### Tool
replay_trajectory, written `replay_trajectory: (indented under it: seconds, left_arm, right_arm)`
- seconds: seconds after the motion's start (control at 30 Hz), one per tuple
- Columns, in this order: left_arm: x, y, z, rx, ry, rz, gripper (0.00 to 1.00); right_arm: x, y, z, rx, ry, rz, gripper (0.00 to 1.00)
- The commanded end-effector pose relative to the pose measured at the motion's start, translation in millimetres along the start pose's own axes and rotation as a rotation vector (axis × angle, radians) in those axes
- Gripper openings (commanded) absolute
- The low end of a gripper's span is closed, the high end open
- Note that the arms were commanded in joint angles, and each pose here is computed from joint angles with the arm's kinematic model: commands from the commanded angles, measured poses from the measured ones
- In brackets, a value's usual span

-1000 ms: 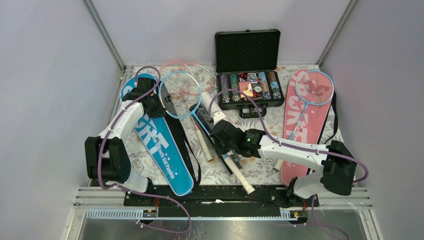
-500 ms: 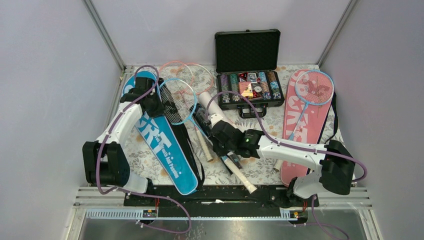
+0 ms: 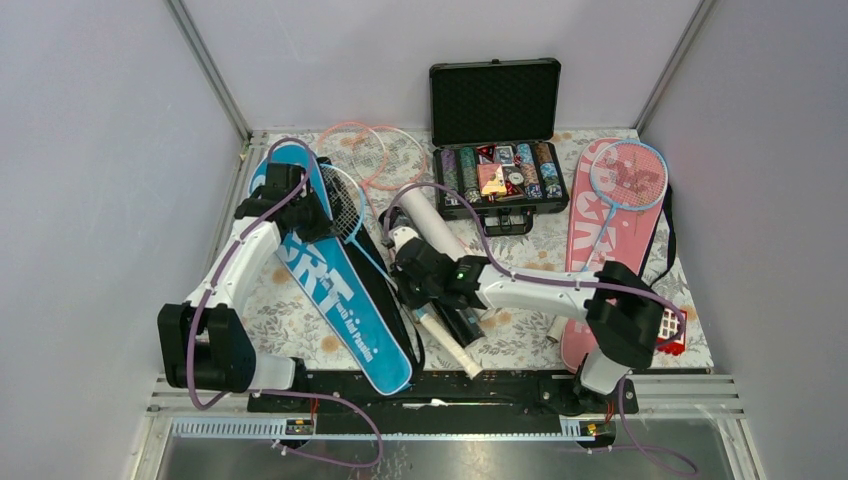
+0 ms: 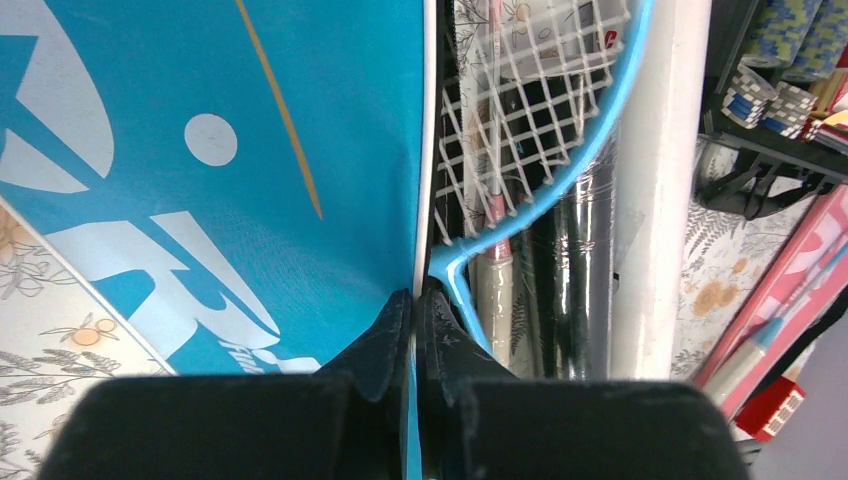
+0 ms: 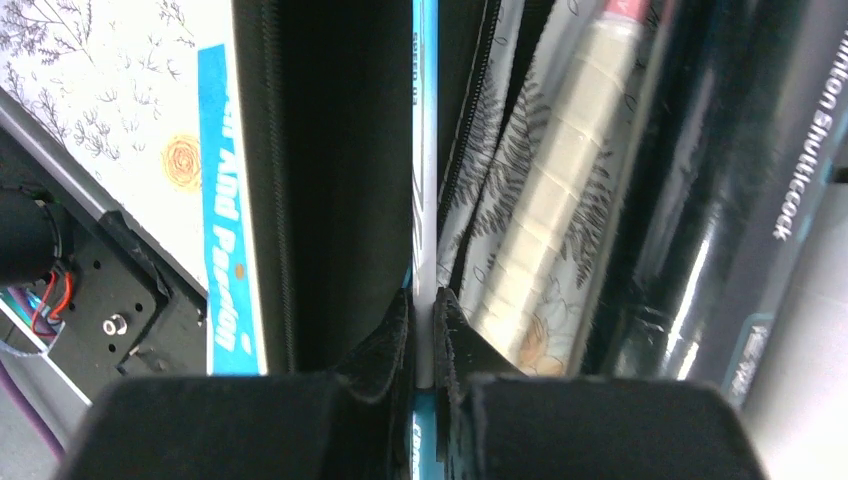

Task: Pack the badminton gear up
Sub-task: Place the racket in the racket bag.

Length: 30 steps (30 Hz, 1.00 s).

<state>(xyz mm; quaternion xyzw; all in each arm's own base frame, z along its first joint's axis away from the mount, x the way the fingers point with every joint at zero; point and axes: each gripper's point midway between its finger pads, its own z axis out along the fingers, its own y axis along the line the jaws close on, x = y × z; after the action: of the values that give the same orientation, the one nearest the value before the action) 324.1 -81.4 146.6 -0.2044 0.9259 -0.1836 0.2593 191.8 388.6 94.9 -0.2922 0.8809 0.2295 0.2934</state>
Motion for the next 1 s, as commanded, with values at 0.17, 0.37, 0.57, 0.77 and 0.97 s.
replay_trajectory:
  seconds: [0.17, 0.37, 0.57, 0.77, 0.97]
  left_arm:
    - [5.4, -37.3, -24.4, 0.210, -0.033, -0.098, 0.00]
    - [9.3, -42.7, -27.2, 0.253, -0.031, -0.138, 0.00]
    - [13.5, -41.4, -34.6, 0.270, -0.038, -0.189, 0.00]
    - [16.3, -43.9, -44.0, 0.336, -0.045, -0.276, 0.00]
    - [11.8, -43.5, -48.5, 0.386, -0.053, -0.344, 0.00]
  right_arm:
    - [-104.5, 42.1, 32.5, -0.058, -0.311, 0.119, 0.00]
    - [-117.6, 33.9, 45.8, -0.004, -0.383, 0.158, 0.00]
    - [-127.3, 16.0, 50.1, 0.092, -0.453, 0.216, 0.00]
    - [-138.5, 15.5, 60.8, 0.113, -0.490, 0.244, 0.00]
    - [-139.3, 4.3, 62.7, 0.166, -0.524, 0.317, 0.00]
